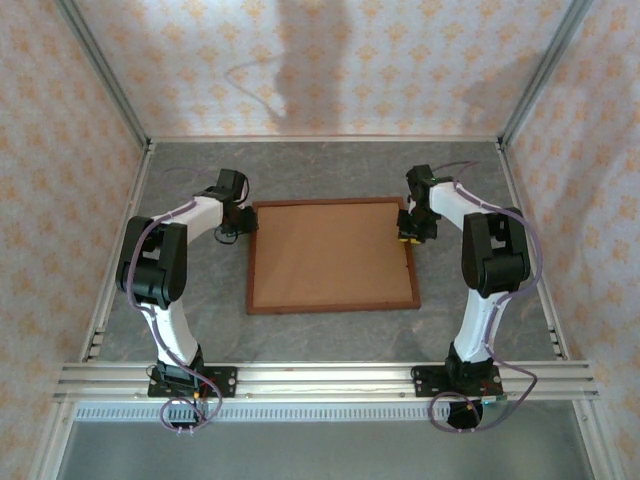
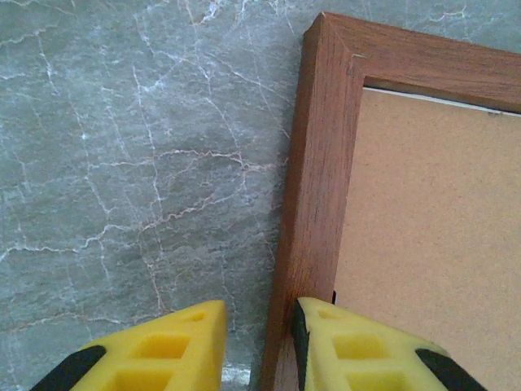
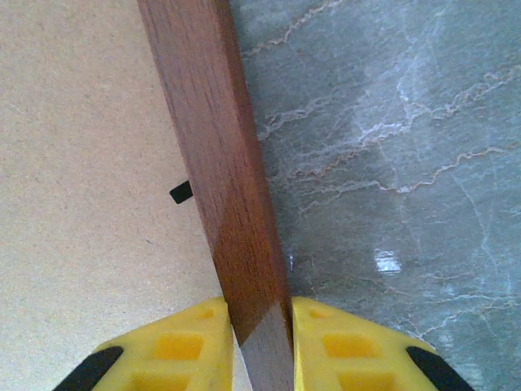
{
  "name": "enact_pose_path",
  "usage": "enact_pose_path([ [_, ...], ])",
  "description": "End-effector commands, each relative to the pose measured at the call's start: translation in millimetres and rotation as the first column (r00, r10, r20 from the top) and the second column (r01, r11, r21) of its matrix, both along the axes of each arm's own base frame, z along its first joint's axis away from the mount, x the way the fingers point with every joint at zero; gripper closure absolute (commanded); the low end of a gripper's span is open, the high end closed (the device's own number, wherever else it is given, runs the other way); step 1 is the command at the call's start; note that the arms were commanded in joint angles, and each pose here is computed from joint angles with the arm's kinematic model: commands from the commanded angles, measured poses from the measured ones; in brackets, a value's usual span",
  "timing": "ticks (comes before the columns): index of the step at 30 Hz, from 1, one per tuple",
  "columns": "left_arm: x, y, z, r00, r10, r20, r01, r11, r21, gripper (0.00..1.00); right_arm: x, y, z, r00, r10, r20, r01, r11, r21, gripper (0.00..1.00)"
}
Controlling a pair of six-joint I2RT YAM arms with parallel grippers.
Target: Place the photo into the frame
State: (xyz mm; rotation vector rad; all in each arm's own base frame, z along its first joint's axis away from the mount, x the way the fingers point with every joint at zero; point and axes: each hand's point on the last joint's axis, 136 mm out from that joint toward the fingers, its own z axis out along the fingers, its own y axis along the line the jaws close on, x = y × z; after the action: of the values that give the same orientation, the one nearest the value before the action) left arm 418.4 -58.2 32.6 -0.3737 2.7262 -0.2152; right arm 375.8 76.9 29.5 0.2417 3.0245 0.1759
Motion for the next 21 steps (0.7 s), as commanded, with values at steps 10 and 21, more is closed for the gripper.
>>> enact_pose_path([
  [10, 1, -12, -26, 0.997, -0.052, -0.055, 0.051, 0.998, -0.022, 0.65, -12, -9, -6, 0.999, -0.007, -0.046, 0.005, 0.999, -0.048, 0.79],
  [21, 5, -28, -29, 0.994, -0.098, -0.049, 0.098, 0.995, -0.018, 0.59, -14, -5, -11, 0.998, 0.001, -0.063, -0.003, 1.0, -0.028, 0.82],
])
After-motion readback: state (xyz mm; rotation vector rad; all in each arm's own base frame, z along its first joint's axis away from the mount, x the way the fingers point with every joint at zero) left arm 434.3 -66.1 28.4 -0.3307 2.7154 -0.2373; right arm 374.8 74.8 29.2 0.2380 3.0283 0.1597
